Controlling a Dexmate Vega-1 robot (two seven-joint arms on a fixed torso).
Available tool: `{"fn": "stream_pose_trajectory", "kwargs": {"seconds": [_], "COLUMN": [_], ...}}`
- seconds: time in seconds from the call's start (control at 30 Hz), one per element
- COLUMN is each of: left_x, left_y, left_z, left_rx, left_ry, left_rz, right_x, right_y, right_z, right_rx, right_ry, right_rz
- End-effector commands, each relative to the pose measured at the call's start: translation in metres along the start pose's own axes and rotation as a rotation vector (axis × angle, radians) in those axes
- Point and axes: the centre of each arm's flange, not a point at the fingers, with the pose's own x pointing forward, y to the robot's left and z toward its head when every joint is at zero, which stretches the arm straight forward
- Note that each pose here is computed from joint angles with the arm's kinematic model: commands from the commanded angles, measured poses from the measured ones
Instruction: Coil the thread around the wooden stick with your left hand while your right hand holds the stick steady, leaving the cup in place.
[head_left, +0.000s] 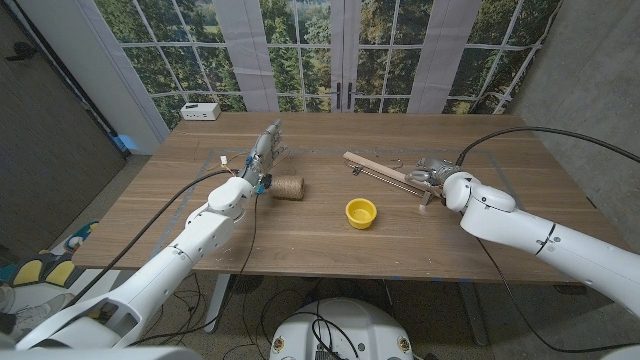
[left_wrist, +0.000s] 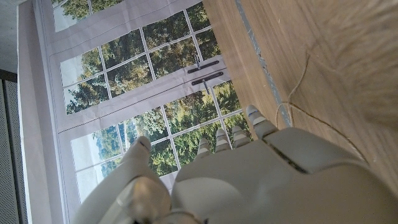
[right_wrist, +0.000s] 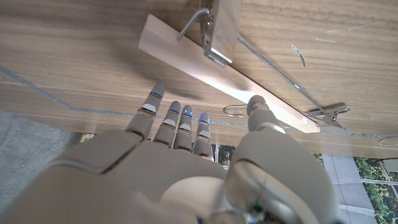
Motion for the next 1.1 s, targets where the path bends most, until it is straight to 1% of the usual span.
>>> {"fn": "stream_pose_trajectory", "kwargs": {"seconds": [0.03, 0.43, 0.57, 0.7, 0.93, 1.1], "left_x": [-0.003, -0.003, -0.003, -0.003, -0.004, -0.004], "left_y": [0.000, 0.000, 0.000, 0.000, 0.001, 0.001], "left_z": [-0.001, -0.002, -0.001, -0.002, -0.002, -0.002], "left_rx": [-0.005, -0.008, -0.005, -0.005, -0.008, -0.009], "left_ry": [-0.003, -0.001, -0.001, 0.000, 0.000, 0.000], "left_rz": [0.002, 0.002, 0.004, 0.000, 0.006, 0.004], "right_x": [0.000, 0.000, 0.001, 0.001, 0.002, 0.002], "right_y": [0.008, 0.011, 0.013, 0.015, 0.017, 0.018], "right_z": [0.005, 0.009, 0.011, 0.014, 0.016, 0.019], "right_rx": [-0.045, -0.098, -0.134, -0.173, -0.198, -0.227], "right_ry": [0.015, 0.031, 0.047, 0.064, 0.073, 0.082], "right_rz": [0.015, 0.012, 0.004, -0.015, -0.037, -0.076]}}
